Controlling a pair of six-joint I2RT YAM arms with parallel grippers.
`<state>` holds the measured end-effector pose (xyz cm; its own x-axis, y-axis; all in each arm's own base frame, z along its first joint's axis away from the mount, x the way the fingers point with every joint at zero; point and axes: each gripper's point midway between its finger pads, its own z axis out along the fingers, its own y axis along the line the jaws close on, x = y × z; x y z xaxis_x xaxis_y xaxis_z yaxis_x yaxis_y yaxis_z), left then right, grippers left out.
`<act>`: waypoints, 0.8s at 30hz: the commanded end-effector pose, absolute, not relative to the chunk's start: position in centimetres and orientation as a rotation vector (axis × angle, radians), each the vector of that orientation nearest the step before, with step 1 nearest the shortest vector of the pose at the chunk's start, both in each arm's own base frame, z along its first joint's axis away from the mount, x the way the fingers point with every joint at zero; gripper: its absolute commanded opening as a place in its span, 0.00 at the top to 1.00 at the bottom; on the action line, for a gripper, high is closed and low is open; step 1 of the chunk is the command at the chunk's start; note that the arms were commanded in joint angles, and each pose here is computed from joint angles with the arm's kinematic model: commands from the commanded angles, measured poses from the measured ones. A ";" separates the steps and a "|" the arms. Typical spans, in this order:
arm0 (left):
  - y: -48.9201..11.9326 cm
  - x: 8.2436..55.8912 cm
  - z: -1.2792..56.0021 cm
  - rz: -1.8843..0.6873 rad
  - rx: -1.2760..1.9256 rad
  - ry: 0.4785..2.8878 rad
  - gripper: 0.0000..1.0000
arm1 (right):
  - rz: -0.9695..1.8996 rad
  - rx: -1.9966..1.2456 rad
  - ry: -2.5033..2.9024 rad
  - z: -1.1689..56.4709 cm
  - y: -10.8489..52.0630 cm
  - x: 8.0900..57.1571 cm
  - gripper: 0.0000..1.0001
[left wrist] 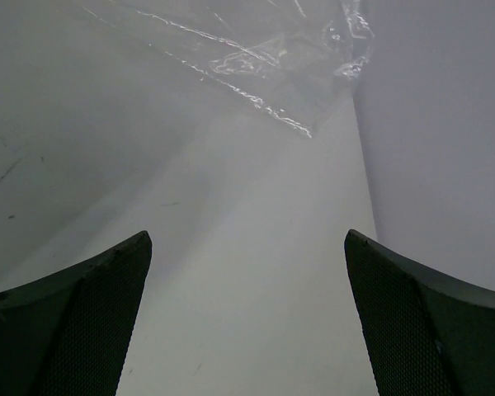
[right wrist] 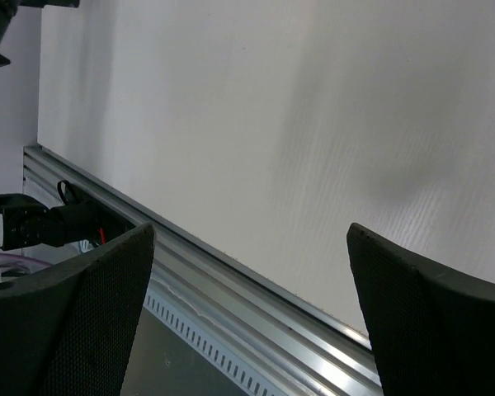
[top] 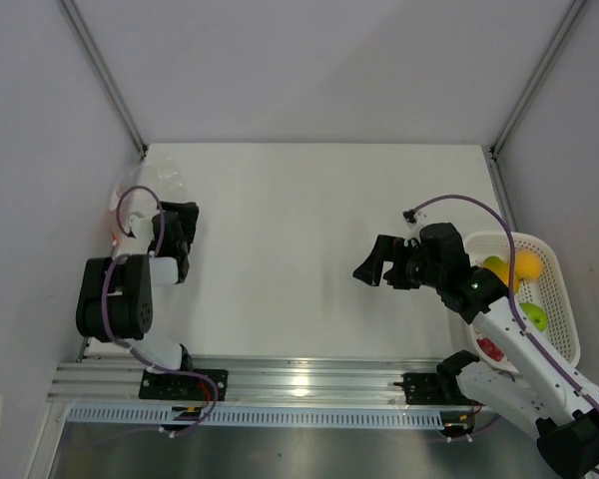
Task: Place the food in the zip-top bag and seal the zipper
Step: Move the zipper food storage bag to the center of the board.
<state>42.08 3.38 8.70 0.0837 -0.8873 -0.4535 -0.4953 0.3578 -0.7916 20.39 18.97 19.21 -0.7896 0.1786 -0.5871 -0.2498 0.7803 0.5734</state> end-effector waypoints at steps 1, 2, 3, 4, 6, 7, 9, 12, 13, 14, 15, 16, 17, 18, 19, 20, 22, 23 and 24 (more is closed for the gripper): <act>4.1 45.2 13.3 -0.703 -1.265 1.245 0.01 | 0.906 -0.113 2.265 20.3 19.7 21.0 0.01; 4.3 45.8 13.7 -0.715 -1.249 1.216 0.01 | 0.905 -0.115 2.270 20.2 19.7 21.1 0.01; 4.7 46.2 13.9 -0.727 -1.246 1.194 0.00 | 0.904 -0.113 2.271 20.1 19.7 21.2 0.01; 4.9 46.6 13.7 -0.736 -1.259 1.185 0.01 | 0.906 -0.118 2.267 20.1 19.8 21.3 0.01; 5.5 48.2 13.6 -0.752 -1.281 1.172 0.01 | 0.914 -0.119 2.269 20.0 19.9 21.5 0.01; 5.9 48.8 13.7 -0.756 -1.292 1.163 0.01 | 0.915 -0.118 2.268 20.1 20.0 21.7 0.00; 6.6 49.8 12.8 -0.758 -1.346 1.159 0.01 | 0.914 -0.119 2.267 20.1 20.0 21.9 0.00; 7.8 50.7 12.0 -0.763 -1.389 1.121 0.00 | 0.912 -0.120 2.259 20.1 20.1 22.2 0.01; 8.1 50.9 11.9 -0.767 -1.394 1.115 0.00 | 0.909 -0.118 2.260 20.1 20.1 22.4 0.01; 8.6 51.1 10.9 -0.752 -1.413 1.129 0.01 | 0.909 -0.117 2.263 20.0 20.1 22.4 0.01; 9.0 51.7 11.0 -0.755 -1.414 1.126 0.01 | 0.909 -0.115 2.268 19.9 20.1 22.5 0.01; 9.3 52.3 11.3 -0.760 -1.414 1.124 0.01 | 0.911 -0.111 2.274 19.8 20.1 22.5 0.01; 9.7 52.4 10.7 -0.749 -1.431 1.135 0.01 | 0.914 -0.109 2.276 19.7 20.1 22.6 0.01; 9.9 52.7 9.8 -0.730 -1.459 1.159 0.01 | 0.916 -0.113 2.276 19.8 20.2 22.6 0.01; 10.2 53.0 9.8 -0.728 -1.464 1.163 0.00 | 0.915 -0.111 2.274 19.9 20.2 22.7 0.01; 10.6 53.4 9.9 -0.726 -1.468 1.158 0.01 | 0.915 -0.108 2.275 19.9 20.2 22.7 0.01; 10.8 53.7 9.3 -0.726 -1.487 1.170 0.01 | 0.902 -0.107 2.271 19.8 20.1 22.9 0.00; 11.1 53.8 9.2 -0.725 -1.488 1.166 0.09 | 0.896 -0.100 2.275 19.7 20.0 23.0 0.01; 11.3 53.9 9.3 -0.734 -1.482 1.161 0.16 | 0.895 -0.097 2.276 19.7 20.0 23.1 0.01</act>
<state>53.05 10.57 8.59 0.3376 -0.9280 -0.1576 -0.3011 0.0522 -0.9522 22.02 19.75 18.43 -0.7996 0.1644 -0.5776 -0.2628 0.7690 0.5827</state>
